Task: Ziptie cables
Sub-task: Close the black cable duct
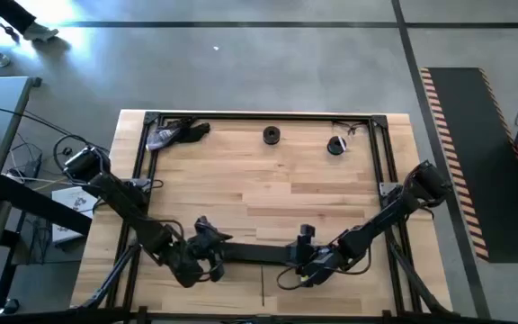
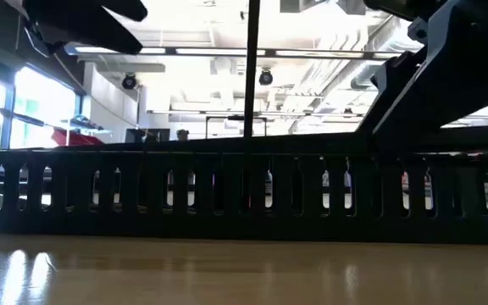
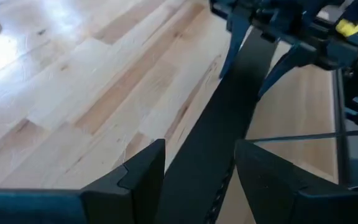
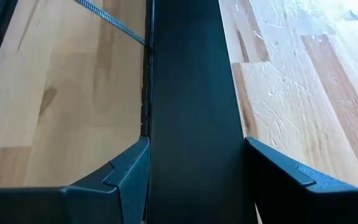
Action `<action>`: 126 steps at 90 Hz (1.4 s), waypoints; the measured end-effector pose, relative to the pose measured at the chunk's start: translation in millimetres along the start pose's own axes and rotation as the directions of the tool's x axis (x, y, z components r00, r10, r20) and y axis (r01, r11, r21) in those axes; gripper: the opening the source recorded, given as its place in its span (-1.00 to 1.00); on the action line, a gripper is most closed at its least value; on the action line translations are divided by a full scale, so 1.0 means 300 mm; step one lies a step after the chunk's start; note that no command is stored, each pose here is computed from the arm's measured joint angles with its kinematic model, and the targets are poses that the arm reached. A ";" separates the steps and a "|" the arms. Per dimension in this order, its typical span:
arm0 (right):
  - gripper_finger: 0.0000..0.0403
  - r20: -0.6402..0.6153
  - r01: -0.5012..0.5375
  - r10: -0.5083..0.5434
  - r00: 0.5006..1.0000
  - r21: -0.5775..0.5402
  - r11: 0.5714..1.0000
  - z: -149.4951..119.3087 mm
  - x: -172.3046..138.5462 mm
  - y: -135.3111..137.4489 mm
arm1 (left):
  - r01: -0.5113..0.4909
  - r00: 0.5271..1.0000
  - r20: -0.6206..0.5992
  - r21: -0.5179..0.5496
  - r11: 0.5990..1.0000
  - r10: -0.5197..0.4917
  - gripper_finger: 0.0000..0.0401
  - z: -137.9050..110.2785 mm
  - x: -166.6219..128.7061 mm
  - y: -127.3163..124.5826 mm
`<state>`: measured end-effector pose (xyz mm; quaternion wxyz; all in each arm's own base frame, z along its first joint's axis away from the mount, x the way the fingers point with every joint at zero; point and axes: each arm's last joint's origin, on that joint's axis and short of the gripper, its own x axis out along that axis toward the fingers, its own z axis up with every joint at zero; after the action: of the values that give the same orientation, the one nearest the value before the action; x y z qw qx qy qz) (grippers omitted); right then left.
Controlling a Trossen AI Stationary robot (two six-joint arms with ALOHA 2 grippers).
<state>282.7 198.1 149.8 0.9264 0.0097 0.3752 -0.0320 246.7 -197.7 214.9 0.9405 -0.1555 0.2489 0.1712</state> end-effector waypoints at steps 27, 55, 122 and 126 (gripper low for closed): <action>-0.08 0.025 -0.047 0.047 0.999 0.000 0.999 0.031 -0.040 -0.001 | 0.020 1.000 0.006 -0.019 1.000 -0.020 -0.12 0.020 -0.017 0.002; -0.87 -0.009 -0.048 0.047 0.999 -0.042 0.998 0.007 -0.019 0.005 | 0.036 0.999 -0.038 -0.004 0.999 -0.036 -0.12 -0.004 -0.009 -0.006; -0.23 -0.288 0.062 -0.127 0.949 -0.226 0.972 0.024 -0.006 -0.215 | 0.022 0.999 -0.024 0.030 0.999 -0.021 -0.12 -0.005 -0.008 -0.004; -0.22 -0.301 0.026 -0.090 0.949 -0.209 0.977 0.034 0.004 -0.231 | 0.022 1.000 -0.023 0.031 0.999 -0.021 -0.12 -0.005 -0.008 -0.004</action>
<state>286.0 128.4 156.9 0.8509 -0.0910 0.5170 -0.0192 244.4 -200.0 215.1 0.9417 -0.1453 0.2607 0.1555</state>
